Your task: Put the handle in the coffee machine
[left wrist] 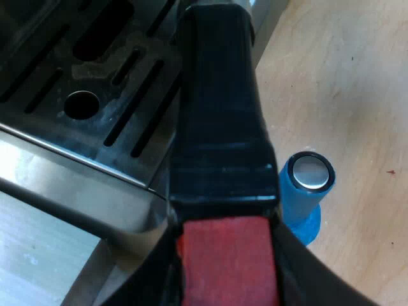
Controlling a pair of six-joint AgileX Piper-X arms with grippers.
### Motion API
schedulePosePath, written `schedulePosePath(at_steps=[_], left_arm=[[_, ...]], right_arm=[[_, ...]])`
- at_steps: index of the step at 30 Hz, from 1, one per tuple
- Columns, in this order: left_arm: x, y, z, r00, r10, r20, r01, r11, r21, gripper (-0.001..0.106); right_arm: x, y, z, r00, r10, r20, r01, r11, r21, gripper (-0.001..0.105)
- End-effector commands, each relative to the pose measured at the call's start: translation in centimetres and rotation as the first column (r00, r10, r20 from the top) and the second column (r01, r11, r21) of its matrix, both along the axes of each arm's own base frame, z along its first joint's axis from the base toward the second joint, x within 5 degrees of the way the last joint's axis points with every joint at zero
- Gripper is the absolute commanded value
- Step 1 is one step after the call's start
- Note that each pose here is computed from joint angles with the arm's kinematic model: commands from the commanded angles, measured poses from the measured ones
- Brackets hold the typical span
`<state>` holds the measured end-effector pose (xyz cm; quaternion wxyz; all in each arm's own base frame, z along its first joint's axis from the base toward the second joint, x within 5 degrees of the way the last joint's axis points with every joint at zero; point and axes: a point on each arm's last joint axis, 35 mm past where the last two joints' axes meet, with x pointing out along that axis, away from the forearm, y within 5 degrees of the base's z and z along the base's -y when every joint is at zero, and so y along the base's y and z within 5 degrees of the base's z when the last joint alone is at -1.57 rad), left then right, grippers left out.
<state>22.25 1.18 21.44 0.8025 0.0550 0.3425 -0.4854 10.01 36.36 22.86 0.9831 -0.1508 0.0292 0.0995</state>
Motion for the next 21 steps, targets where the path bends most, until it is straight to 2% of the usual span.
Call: schedulePosePath(at_steps=[1,6,11,21], left_arm=[[0.3,-0.07,0.79,0.999,-0.019,0.05,0.022,0.998,-0.058,0.0],[0.3,-0.08,0.8,0.999,-0.02,0.05,0.023,0.998,-0.061,0.0],[0.93,-0.02,1.1,0.998,0.018,0.06,-0.012,0.995,-0.1,0.0],[0.97,-0.08,1.26,0.998,0.012,0.064,-0.003,0.991,-0.134,0.0]], right_arm=[[-0.04,0.03,0.56,1.0,0.008,0.007,-0.008,1.0,0.007,0.094],[-0.04,0.03,0.56,1.0,0.008,0.007,-0.008,1.0,0.007,0.094],[-0.04,0.03,0.56,1.0,0.008,0.007,-0.008,1.0,0.007,0.094],[-0.04,0.03,0.56,1.0,0.008,0.007,-0.008,1.0,0.007,0.094]])
